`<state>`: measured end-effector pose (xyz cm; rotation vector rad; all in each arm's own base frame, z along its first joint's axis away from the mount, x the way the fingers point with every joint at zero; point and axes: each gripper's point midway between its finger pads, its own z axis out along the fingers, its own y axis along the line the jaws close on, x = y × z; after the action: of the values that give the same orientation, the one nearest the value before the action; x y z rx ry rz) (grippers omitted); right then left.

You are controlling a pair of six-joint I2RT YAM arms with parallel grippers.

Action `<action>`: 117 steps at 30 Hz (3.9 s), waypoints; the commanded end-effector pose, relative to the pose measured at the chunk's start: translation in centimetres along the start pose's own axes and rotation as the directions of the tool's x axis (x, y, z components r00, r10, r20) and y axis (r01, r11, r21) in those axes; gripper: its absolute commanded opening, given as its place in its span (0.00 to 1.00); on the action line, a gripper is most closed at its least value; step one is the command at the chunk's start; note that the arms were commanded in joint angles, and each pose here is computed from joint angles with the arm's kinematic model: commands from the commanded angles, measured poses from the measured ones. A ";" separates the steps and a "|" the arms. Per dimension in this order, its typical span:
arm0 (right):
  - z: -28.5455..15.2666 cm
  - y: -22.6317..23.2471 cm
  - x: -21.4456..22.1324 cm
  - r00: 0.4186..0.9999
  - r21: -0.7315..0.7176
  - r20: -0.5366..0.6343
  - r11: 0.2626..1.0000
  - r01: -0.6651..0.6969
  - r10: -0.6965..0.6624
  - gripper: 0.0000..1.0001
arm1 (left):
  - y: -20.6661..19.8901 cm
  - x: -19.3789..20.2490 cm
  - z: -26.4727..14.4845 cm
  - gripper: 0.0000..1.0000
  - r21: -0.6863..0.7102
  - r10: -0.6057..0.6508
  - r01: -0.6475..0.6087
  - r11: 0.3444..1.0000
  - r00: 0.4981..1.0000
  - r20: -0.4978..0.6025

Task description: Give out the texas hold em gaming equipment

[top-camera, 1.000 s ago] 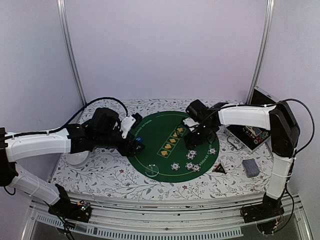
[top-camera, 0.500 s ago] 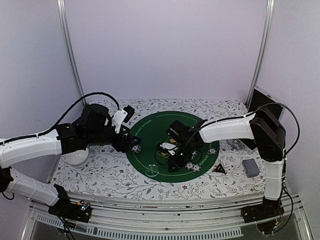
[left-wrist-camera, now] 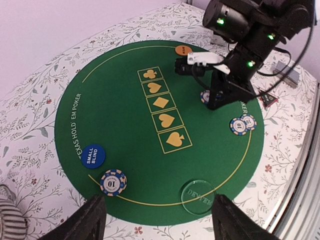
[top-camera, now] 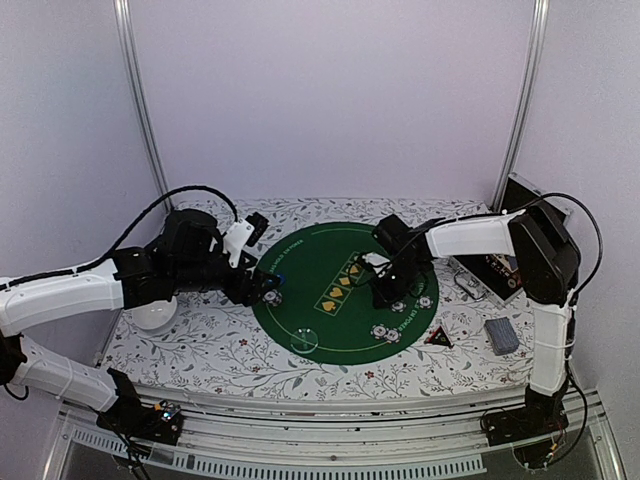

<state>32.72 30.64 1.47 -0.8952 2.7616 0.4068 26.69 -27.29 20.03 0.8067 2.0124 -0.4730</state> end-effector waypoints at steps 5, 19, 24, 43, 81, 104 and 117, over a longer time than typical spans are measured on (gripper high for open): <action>-1.0 -11.4 -0.9 0.998 0.269 -0.019 0.962 -0.054 0.062 0.03 | 1.0 -0.2 -0.8 0.74 -0.036 0.004 -0.003 0.999 1.000 0.007; -4.1 4.1 2.2 0.985 -0.106 -0.016 0.980 0.167 -0.169 0.04 | 1.2 -0.1 -1.1 0.75 -0.039 -0.004 0.005 0.999 1.000 0.017; -1.6 7.2 6.5 0.977 -0.209 -0.120 0.967 0.149 -0.177 0.04 | 1.1 -0.1 -0.9 0.75 -0.035 0.001 -0.001 0.999 1.000 0.016; -1.7 -8.9 2.4 0.990 0.284 -0.139 0.959 0.024 0.016 0.03 | 1.5 0.4 -1.1 0.75 -0.053 0.012 -0.012 0.999 1.000 0.003; -2.6 -11.1 -2.1 0.999 0.277 -0.029 0.960 -0.035 0.045 0.03 | 1.9 -0.2 -1.9 0.75 -0.068 0.003 0.000 0.998 0.999 0.039; -0.7 -0.2 4.1 0.989 -0.028 -0.125 0.996 0.080 -0.083 0.03 | 2.1 0.0 -2.3 0.75 -0.075 -0.008 0.012 0.997 0.999 0.049; -4.8 -9.7 -1.5 0.997 0.203 -0.007 0.976 -0.072 0.075 0.03 | 2.1 -0.2 -2.8 0.75 -0.079 -0.008 0.013 0.997 0.998 0.063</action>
<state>38.66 21.40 3.15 -0.7184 2.8154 0.1422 26.52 -24.80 21.66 0.7507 1.9652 -0.4204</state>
